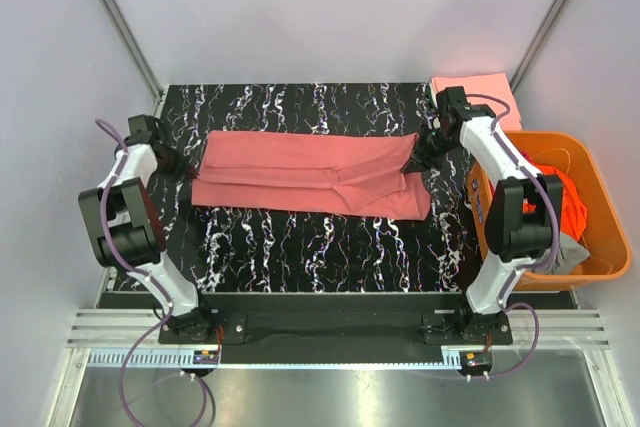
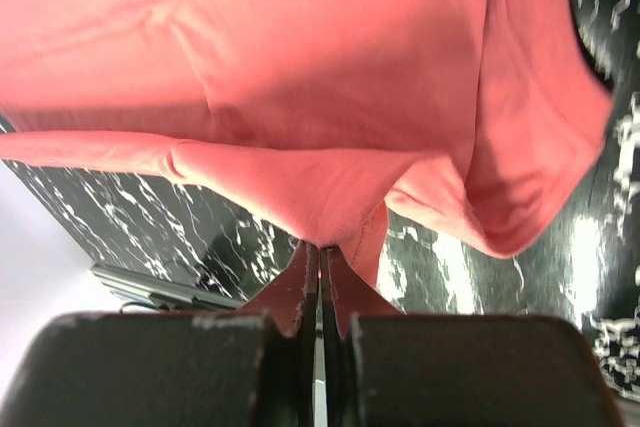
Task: Fold and stack the t-shirts
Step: Fold the tshirt
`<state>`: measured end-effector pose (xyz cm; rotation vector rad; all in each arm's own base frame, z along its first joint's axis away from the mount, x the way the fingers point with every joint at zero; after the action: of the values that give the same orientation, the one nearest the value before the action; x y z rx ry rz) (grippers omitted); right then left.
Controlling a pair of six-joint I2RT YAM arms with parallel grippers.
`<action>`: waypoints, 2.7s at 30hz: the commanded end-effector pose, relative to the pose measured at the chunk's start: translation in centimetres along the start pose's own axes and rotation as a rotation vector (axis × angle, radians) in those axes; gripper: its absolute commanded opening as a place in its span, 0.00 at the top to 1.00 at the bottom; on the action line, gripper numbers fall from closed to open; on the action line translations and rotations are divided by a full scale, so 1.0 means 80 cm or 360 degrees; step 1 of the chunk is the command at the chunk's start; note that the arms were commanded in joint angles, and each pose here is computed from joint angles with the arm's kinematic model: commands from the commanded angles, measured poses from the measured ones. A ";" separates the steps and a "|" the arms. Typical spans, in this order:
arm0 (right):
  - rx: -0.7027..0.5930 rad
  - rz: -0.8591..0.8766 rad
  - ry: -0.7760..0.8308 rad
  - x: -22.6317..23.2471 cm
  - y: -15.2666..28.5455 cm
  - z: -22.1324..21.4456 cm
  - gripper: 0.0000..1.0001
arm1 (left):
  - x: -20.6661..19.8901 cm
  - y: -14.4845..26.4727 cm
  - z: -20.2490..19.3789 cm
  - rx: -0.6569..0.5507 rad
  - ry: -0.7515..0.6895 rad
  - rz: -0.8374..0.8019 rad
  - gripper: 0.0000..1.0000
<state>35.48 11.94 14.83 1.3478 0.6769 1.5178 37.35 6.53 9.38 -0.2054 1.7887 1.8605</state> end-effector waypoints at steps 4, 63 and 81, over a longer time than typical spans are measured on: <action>-0.0071 0.0045 0.0034 0.000 -0.001 0.045 1.00 | -0.051 -0.011 0.018 -0.0029 0.0013 -0.0119 1.00; -0.0072 0.0192 0.0252 0.058 -0.045 0.081 0.33 | -0.073 -0.007 -0.092 0.0129 -0.0469 -0.0224 0.54; -0.0001 0.0187 0.0422 0.164 -0.160 0.007 1.00 | -0.052 -0.058 -0.107 0.0333 -0.0452 -0.0135 0.58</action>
<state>39.40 27.78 10.18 1.2689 0.8114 1.8575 39.49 -3.43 5.88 0.1008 1.7558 1.5722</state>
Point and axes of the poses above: each gripper's point midway between its finger pads, its own y axis back along the fingers, its own x axis along the line the jaws close on, z = x × y, the point moved 2 cm from there along y, back along the fingers, and after that the axes turned 14 degrees about y, right-handed, at the moved point
